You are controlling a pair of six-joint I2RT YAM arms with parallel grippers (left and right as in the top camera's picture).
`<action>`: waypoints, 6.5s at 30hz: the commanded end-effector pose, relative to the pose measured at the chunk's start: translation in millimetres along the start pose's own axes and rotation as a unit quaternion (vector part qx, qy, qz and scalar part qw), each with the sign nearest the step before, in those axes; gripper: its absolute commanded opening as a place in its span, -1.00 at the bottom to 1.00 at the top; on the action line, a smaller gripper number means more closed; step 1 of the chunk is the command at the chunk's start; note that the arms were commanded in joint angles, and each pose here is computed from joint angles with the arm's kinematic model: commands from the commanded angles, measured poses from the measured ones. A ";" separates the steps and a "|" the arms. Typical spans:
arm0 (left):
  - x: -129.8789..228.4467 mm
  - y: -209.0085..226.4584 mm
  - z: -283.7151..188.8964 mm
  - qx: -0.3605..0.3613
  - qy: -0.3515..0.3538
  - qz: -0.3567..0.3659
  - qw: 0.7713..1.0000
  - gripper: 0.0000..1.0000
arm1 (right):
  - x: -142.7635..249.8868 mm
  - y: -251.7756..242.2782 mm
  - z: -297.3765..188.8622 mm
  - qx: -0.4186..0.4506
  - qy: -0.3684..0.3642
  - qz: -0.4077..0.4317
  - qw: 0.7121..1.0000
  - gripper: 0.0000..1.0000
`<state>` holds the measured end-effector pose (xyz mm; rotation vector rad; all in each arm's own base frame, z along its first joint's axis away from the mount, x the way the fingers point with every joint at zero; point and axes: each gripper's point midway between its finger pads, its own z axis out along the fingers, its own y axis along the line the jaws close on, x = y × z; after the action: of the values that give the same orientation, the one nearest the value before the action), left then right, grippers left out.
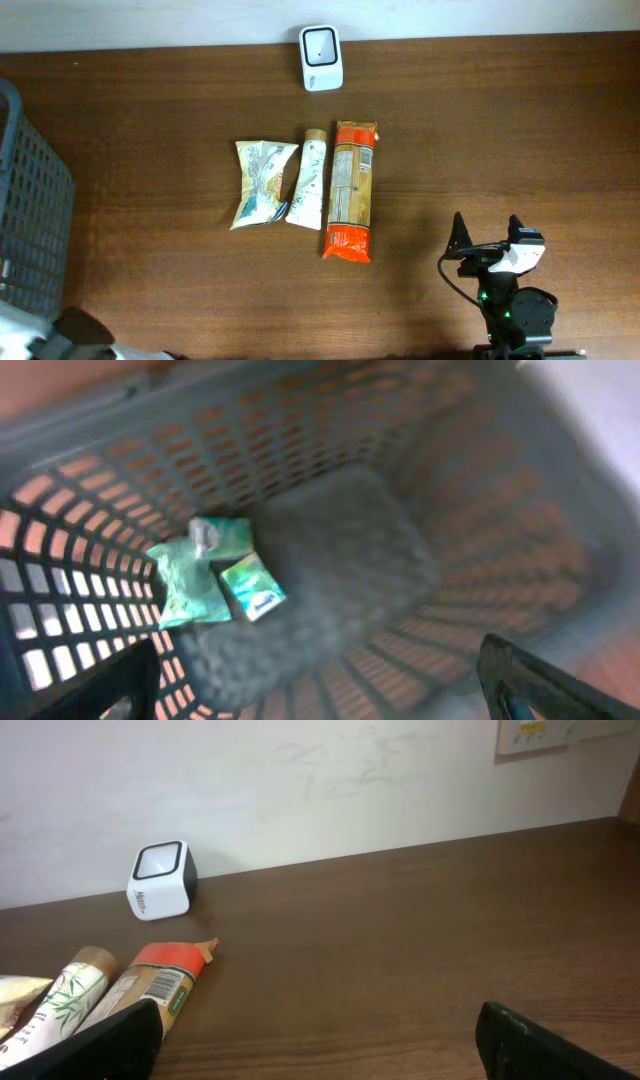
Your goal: Scan the item barcode
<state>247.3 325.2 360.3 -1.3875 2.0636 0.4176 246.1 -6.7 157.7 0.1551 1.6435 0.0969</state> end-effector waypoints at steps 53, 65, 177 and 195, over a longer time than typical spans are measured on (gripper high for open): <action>182.0 -215.0 -96.2 0.339 0.068 0.291 0.892 -0.96 | 3.0 -2.8 0.3 0.005 0.002 0.002 1.000 0.97; 423.2 -246.4 92.9 0.174 0.292 0.492 0.801 -0.89 | 3.0 -2.8 0.3 0.005 0.002 0.002 1.000 0.97; 63.9 -229.7 -133.7 0.189 -0.137 0.292 0.928 0.99 | 3.0 -2.8 0.3 0.005 0.002 0.002 1.000 0.97; 40.6 7.7 234.5 -0.035 0.176 0.027 0.983 0.67 | 3.0 -2.8 0.3 0.005 0.002 0.002 1.000 0.97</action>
<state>291.9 429.1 196.5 -1.5549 2.2991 0.3357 246.1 -6.7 157.9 0.1548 1.6428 0.0966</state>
